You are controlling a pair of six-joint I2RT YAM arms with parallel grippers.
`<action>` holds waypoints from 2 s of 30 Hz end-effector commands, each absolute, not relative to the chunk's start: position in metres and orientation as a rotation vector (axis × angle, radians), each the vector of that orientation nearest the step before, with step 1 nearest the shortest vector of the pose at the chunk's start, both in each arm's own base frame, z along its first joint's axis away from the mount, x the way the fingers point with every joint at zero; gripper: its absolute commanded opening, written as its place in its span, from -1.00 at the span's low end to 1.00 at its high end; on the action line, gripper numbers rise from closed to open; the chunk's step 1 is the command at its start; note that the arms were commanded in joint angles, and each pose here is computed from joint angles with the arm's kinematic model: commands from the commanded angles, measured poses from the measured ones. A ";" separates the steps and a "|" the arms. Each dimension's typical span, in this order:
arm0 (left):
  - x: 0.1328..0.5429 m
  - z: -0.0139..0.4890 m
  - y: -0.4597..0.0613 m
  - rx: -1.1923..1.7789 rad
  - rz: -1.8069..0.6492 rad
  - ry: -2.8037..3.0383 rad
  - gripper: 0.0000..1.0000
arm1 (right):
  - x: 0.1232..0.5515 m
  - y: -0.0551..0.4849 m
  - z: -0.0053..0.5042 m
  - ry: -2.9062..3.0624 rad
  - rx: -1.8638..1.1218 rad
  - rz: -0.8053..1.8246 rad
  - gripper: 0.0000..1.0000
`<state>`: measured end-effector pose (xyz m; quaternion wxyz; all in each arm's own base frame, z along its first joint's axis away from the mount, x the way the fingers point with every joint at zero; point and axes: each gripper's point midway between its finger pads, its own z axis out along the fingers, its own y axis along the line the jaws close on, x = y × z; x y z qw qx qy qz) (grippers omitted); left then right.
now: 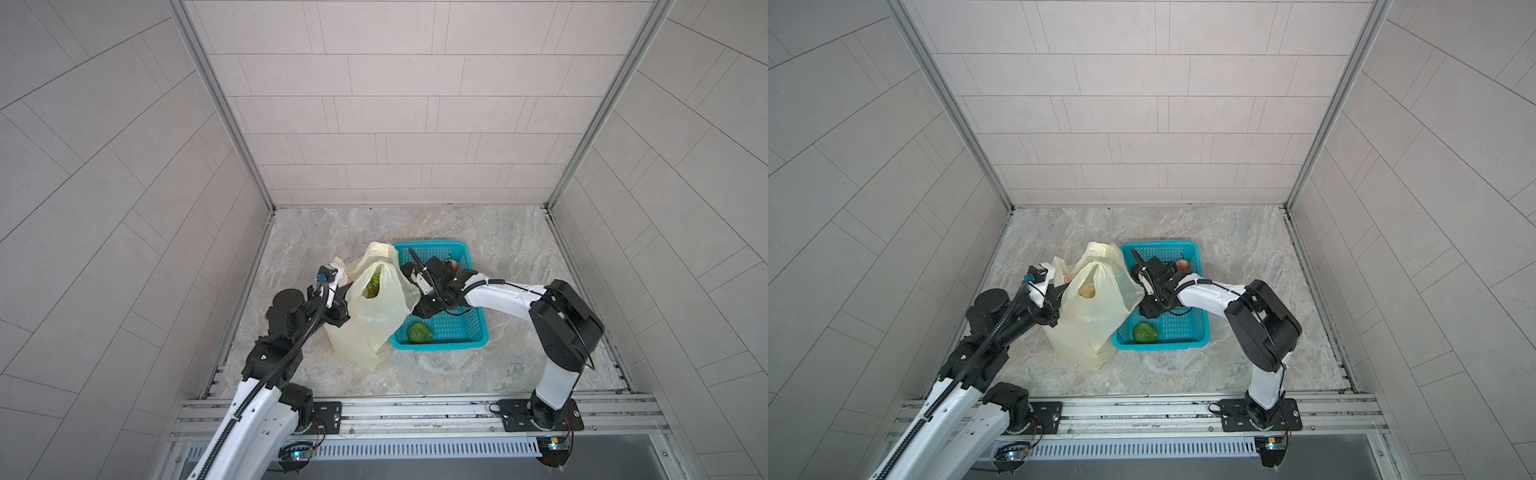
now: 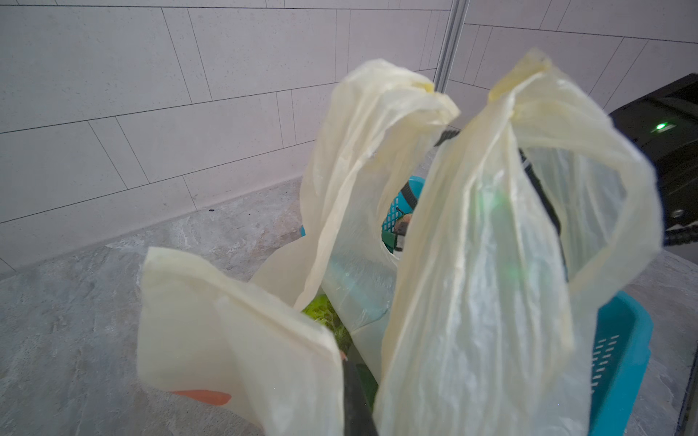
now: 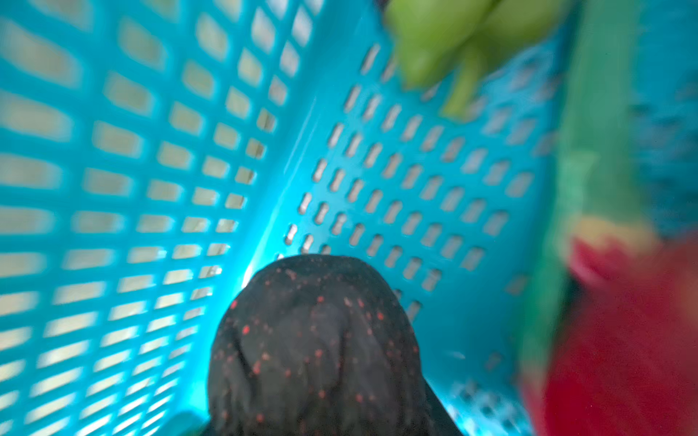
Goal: Place the fruits into the plastic bag
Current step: Pick up the fruit from the bin, then place the fruit in the plastic bag.
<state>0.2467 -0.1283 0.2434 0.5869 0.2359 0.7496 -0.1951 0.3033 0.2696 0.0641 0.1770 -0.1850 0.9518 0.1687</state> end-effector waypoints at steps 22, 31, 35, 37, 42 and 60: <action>0.245 0.246 -0.128 0.552 -0.456 1.740 -1.00 | 0.320 0.250 0.227 2.161 -0.330 0.636 -0.24; 0.246 0.246 -0.129 0.550 -0.458 1.742 -1.00 | 0.285 0.329 0.239 2.108 -0.600 0.894 -0.22; 0.246 0.245 -0.129 0.550 -0.458 1.744 -1.00 | 0.264 0.366 0.231 2.106 -0.740 0.986 -0.18; 0.246 0.245 -0.129 0.551 -0.459 1.743 -1.00 | 0.257 0.380 0.221 2.124 -0.800 1.007 -0.15; 0.245 0.245 -0.129 0.551 -0.460 1.743 -1.00 | 0.254 0.400 0.200 2.174 -0.853 1.033 -0.13; 0.244 0.244 -0.128 0.555 -0.454 1.743 -1.00 | 0.266 0.389 0.181 2.217 -0.869 0.810 0.99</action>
